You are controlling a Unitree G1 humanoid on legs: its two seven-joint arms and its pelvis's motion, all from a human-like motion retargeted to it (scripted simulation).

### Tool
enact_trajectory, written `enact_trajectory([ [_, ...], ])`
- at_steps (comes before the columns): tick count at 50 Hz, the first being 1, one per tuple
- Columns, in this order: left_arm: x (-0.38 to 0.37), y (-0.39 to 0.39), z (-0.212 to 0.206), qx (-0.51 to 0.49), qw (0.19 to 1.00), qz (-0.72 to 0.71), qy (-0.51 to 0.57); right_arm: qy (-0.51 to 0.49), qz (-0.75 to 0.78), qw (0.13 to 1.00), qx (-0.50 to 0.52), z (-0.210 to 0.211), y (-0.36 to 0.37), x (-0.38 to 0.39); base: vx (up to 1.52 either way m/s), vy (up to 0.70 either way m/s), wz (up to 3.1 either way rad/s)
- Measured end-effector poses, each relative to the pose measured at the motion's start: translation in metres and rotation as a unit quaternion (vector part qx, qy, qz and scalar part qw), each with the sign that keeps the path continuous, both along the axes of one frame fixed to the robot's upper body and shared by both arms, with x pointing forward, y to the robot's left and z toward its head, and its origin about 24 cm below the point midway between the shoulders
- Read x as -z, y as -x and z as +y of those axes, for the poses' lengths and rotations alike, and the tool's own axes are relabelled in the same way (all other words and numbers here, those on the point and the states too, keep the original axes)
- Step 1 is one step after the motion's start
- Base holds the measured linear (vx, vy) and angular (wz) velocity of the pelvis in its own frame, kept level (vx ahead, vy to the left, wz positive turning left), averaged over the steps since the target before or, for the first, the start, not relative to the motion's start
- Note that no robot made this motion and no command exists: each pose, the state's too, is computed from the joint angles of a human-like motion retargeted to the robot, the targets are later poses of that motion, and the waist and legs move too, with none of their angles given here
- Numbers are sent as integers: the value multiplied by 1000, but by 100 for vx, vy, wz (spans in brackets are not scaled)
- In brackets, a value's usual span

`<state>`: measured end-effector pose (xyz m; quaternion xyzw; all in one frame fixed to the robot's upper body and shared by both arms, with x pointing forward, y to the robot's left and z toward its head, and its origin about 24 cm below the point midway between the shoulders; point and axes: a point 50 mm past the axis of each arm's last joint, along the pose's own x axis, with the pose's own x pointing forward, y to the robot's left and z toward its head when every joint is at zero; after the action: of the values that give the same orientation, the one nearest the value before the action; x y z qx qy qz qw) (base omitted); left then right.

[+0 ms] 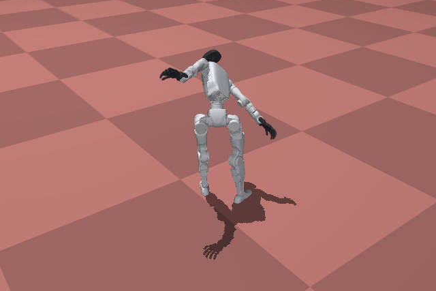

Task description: Upper body actions

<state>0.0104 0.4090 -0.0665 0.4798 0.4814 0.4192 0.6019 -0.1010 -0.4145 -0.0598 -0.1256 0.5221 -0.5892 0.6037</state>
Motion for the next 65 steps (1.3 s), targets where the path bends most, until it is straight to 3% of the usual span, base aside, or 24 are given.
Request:
enact_trajectory([
  [5,-13,-39,14,-2,997,-83,7,-47,52,997,44,56,39,28,-15,-1,-86],
  [10,-4,-80,4,13,968,-194,160,-71,-10,995,72,75,34,43,-28,12,-94],
  [14,-9,-104,2,51,959,-201,193,-74,-71,994,38,62,9,44,-30,22,-140],
  [20,-24,-134,6,92,949,-215,210,-69,-37,995,-56,35,-26,35,-22,28,-142],
  [26,-36,-187,-9,118,895,-258,344,-102,-113,988,21,51,-19,46,-31,1,-98],
  [35,-78,-225,1,129,896,-313,288,-83,-227,962,125,57,-33,52,-33,7,-81],
  [39,-84,-252,-18,139,870,-361,306,-40,-281,941,183,55,-38,50,-28,10,-66],
  [45,-99,-285,-41,176,847,-378,330,-23,-242,952,185,57,-32,49,-25,0,-46],
  [54,-138,-294,-22,188,853,-407,269,37,-266,932,245,36,-27,33,-13,8,-14],
  [61,-133,-303,-35,180,755,-439,452,125,-226,939,229,13,-36,11,4,24,0],
  [65,-127,-293,-27,153,749,-463,449,120,-235,946,190,8,-54,10,4,13,20],
])
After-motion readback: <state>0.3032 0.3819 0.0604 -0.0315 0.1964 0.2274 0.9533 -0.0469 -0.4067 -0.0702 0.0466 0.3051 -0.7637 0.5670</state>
